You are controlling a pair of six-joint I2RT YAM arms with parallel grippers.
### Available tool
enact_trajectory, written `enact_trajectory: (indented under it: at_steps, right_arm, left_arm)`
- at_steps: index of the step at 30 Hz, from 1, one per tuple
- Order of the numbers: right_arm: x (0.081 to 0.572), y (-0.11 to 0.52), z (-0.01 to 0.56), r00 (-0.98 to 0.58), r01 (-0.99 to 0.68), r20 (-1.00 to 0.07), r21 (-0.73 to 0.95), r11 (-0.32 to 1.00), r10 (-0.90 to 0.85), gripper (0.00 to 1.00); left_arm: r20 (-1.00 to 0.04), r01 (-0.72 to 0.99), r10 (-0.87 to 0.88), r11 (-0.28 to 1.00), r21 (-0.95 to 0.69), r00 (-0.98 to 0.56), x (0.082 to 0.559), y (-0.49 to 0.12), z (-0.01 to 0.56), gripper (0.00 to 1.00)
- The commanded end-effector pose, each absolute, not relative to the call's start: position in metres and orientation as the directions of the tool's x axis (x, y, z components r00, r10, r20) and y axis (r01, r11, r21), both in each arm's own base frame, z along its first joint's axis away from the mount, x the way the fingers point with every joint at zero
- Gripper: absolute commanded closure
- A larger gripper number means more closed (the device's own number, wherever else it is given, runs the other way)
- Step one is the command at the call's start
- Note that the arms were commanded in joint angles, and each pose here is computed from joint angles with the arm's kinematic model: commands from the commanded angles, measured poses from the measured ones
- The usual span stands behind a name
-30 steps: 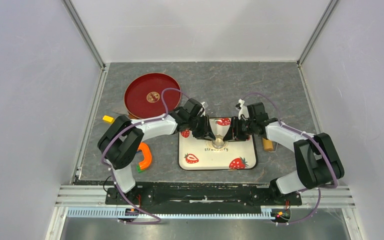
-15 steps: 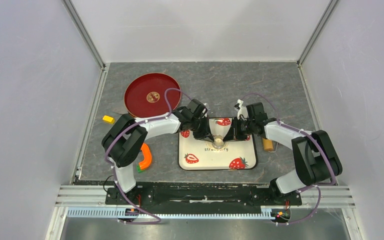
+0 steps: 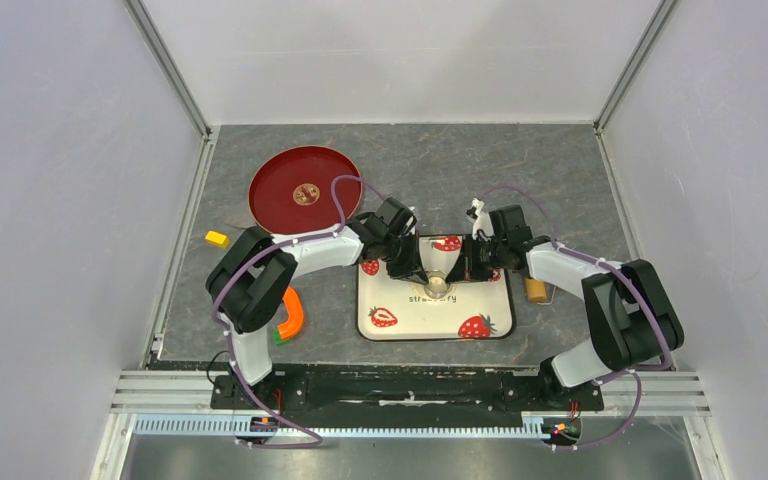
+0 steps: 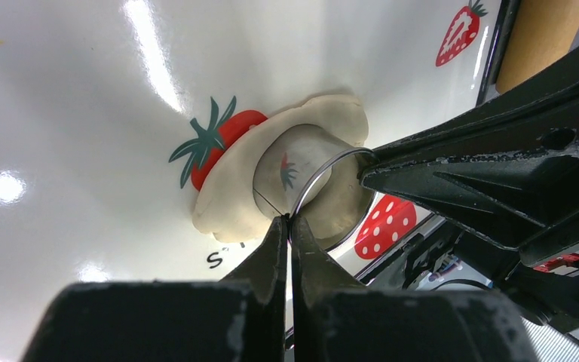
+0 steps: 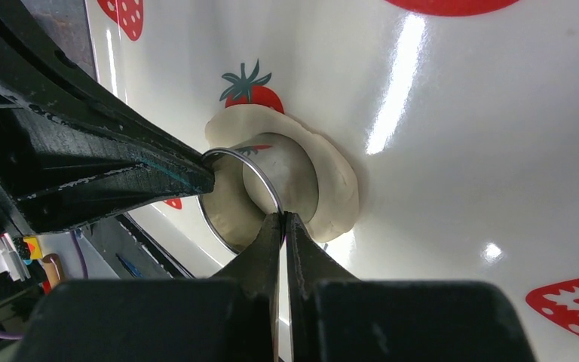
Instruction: Roll out the dumpling wrappers from the dough
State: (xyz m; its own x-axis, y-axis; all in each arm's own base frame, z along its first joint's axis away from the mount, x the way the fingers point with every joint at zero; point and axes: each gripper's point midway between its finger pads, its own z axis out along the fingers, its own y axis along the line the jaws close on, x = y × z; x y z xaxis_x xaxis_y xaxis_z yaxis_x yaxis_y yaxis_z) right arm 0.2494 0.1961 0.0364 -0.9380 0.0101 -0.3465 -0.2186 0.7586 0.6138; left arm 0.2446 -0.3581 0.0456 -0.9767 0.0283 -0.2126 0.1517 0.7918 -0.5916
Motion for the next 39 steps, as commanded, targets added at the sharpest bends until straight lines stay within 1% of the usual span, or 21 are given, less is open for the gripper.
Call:
enact_trajectory:
  at_steps: [1,9,21,28,39]
  right_arm:
    - [0.233,0.185,-0.002,-0.953,-0.207,-0.300,0.518,0.830,-0.050,1.00]
    - [0.225,0.178,-0.015,-0.962,-0.188,-0.268,0.490,0.851,-0.058,1.00]
    - [0.216,0.171,-0.029,-0.967,-0.193,-0.234,0.419,0.888,-0.099,1.00]
    - [0.211,0.170,-0.036,-0.970,-0.189,-0.216,0.396,0.899,-0.109,1.00]
    - [0.208,0.168,-0.037,-0.969,-0.199,-0.216,0.376,0.905,-0.123,1.00]
  left_arm:
    - [-0.157,0.124,0.058,0.885,-0.449,-0.986,0.230,-0.329,-0.008,0.98]
    - [-0.120,0.098,0.052,0.901,-0.422,-0.991,0.223,-0.321,-0.025,0.98]
    - [-0.091,0.062,0.027,0.912,-0.405,-0.995,0.214,-0.312,-0.044,0.98]
    - [-0.085,0.057,0.025,0.917,-0.396,-0.996,0.213,-0.310,-0.046,0.98]
    - [-0.084,0.058,0.028,0.923,-0.380,-0.996,0.213,-0.307,-0.044,0.98]
